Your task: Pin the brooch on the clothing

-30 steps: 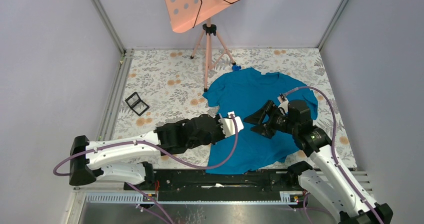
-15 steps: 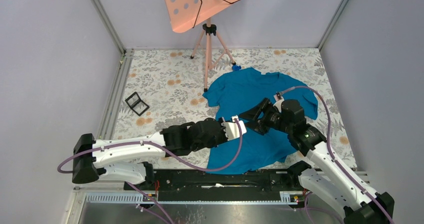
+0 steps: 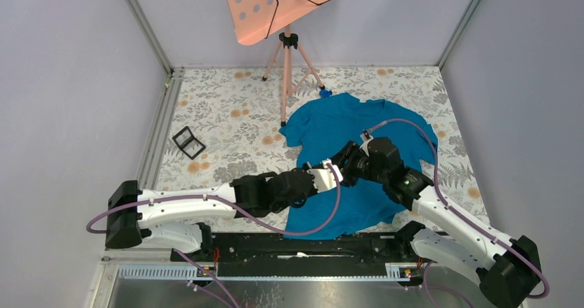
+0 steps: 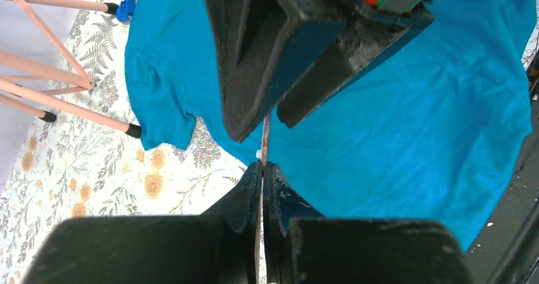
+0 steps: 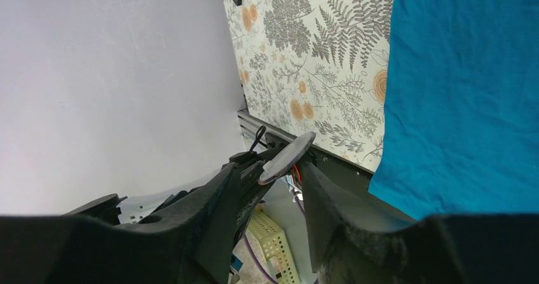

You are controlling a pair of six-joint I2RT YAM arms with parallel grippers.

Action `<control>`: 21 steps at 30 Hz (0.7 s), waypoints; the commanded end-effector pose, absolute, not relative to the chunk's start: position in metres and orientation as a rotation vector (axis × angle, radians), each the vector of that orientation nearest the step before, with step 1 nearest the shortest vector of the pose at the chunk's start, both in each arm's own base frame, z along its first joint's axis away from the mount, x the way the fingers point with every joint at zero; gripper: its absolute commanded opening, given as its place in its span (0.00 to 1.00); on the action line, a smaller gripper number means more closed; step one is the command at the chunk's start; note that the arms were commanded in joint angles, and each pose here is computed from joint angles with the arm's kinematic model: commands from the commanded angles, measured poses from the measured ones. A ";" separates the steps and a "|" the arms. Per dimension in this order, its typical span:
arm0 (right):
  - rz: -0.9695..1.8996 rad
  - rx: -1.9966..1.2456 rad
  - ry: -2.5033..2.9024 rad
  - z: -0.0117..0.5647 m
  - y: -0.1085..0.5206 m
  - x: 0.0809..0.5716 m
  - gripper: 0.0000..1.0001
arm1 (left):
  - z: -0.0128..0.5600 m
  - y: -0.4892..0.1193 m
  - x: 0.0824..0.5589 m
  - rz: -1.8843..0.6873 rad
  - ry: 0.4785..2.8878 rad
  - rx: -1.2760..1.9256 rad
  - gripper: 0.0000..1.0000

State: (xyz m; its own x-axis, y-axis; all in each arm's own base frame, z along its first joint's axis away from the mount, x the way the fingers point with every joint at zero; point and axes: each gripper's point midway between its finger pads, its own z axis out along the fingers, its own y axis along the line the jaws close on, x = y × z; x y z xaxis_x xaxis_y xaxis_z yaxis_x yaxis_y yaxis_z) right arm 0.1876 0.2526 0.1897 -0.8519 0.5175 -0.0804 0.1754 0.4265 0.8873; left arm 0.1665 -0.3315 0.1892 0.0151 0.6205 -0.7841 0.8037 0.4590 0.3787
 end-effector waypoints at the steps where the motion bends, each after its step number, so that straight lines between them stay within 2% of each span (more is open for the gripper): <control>1: 1.420 0.585 2.286 0.203 0.263 0.196 0.45 | 0.210 -0.339 0.171 -0.239 1.663 1.130 0.00; 8: 1.408 0.580 2.306 0.200 0.271 0.196 0.32 | 0.205 -0.343 0.160 -0.222 1.638 1.181 0.00; 14: 1.381 0.596 2.305 0.195 0.272 0.198 0.13 | 0.203 -0.345 0.154 -0.187 1.614 1.212 0.00; 18: 1.356 0.606 2.283 0.196 0.269 0.202 0.00 | 0.207 -0.344 0.151 -0.202 1.608 1.215 0.14; 21: 1.337 0.608 2.270 0.196 0.266 0.204 0.00 | 0.210 -0.344 0.149 -0.218 1.598 1.220 0.36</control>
State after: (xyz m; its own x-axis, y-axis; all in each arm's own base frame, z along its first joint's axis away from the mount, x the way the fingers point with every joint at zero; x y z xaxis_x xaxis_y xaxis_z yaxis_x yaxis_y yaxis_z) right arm 0.1887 0.2659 0.1732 -0.8466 0.5262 -0.0797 0.2060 0.4622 0.8625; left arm 0.1504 -0.3360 0.1850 0.0664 0.6574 -0.7506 0.7872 0.4277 0.4443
